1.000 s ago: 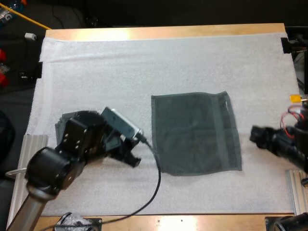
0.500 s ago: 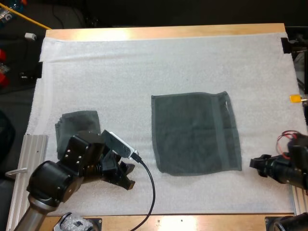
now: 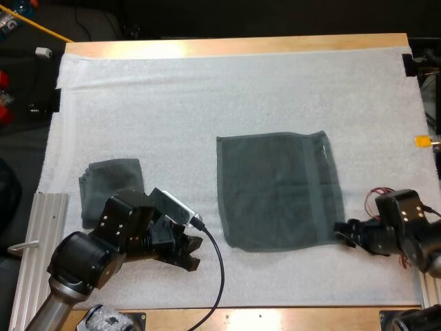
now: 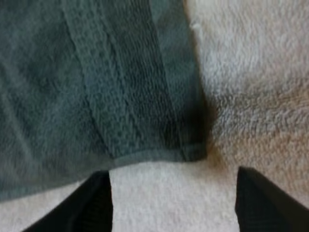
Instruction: Pick towel from pile, fold and stack
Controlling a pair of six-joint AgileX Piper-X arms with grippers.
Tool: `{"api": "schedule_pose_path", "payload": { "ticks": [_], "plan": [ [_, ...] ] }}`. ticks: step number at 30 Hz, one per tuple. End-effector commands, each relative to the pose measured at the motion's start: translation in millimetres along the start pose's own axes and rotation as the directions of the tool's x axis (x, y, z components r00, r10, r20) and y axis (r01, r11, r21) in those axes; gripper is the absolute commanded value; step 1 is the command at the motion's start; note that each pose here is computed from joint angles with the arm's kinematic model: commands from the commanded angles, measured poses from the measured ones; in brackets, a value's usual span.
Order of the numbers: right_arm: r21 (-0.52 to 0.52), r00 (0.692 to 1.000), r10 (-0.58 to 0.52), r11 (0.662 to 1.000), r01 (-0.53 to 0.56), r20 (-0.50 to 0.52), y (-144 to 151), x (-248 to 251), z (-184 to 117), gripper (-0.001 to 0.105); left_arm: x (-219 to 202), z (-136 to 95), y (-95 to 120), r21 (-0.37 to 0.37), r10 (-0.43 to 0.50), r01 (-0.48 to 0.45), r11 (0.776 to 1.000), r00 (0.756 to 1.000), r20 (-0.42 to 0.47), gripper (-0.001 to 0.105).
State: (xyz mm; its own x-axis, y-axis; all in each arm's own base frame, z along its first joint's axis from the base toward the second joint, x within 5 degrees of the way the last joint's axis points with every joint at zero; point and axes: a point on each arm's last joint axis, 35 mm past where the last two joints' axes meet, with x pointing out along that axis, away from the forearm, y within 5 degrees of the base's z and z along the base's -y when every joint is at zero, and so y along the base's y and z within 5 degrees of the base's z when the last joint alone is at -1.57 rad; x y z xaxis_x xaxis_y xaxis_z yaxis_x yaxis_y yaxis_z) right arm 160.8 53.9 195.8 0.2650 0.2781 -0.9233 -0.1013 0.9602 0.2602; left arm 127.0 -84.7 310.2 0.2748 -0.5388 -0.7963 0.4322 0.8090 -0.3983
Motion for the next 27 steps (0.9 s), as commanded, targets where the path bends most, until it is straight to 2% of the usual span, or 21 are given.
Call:
{"api": "schedule_pose_path", "payload": {
  "ticks": [1, 12, 17, 19, 24, 27],
  "plan": [
    [0.004, 1.000, 0.011, 1.000, -0.011, 0.008, 1, 5, 4, 0.055, 0, 1, 0, -0.013, -0.006, 0.006, 1.000, 1.000, 0.005, 0.044],
    [0.051, 0.987, -0.034, 0.998, 0.042, -0.158, -7, 49, 8, 0.053, 0, 0, 0, -0.020, -0.013, 0.013, 1.000, 1.000, 0.003, 0.044],
    [0.055, 0.983, -0.038, 0.997, 0.049, -0.181, -9, 58, 9, 0.031, 0, 0, 0, -0.020, -0.013, 0.013, 1.000, 1.000, 0.003, 0.044],
    [0.056, 0.981, -0.040, 0.997, 0.051, -0.189, -9, 59, 9, 0.028, 0, 0, 0, -0.020, -0.013, 0.013, 1.000, 1.000, 0.003, 0.044],
    [0.057, 0.979, -0.043, 0.997, 0.056, -0.197, -10, 61, 9, 0.027, 0, 0, 0, -0.020, -0.013, 0.013, 1.000, 1.000, 0.003, 0.044],
    [0.056, 0.979, -0.047, 0.997, 0.059, -0.196, -10, 61, 9, 0.016, 0, 0, 0, -0.020, -0.013, 0.013, 1.000, 1.000, 0.003, 0.044]
  ]
}}
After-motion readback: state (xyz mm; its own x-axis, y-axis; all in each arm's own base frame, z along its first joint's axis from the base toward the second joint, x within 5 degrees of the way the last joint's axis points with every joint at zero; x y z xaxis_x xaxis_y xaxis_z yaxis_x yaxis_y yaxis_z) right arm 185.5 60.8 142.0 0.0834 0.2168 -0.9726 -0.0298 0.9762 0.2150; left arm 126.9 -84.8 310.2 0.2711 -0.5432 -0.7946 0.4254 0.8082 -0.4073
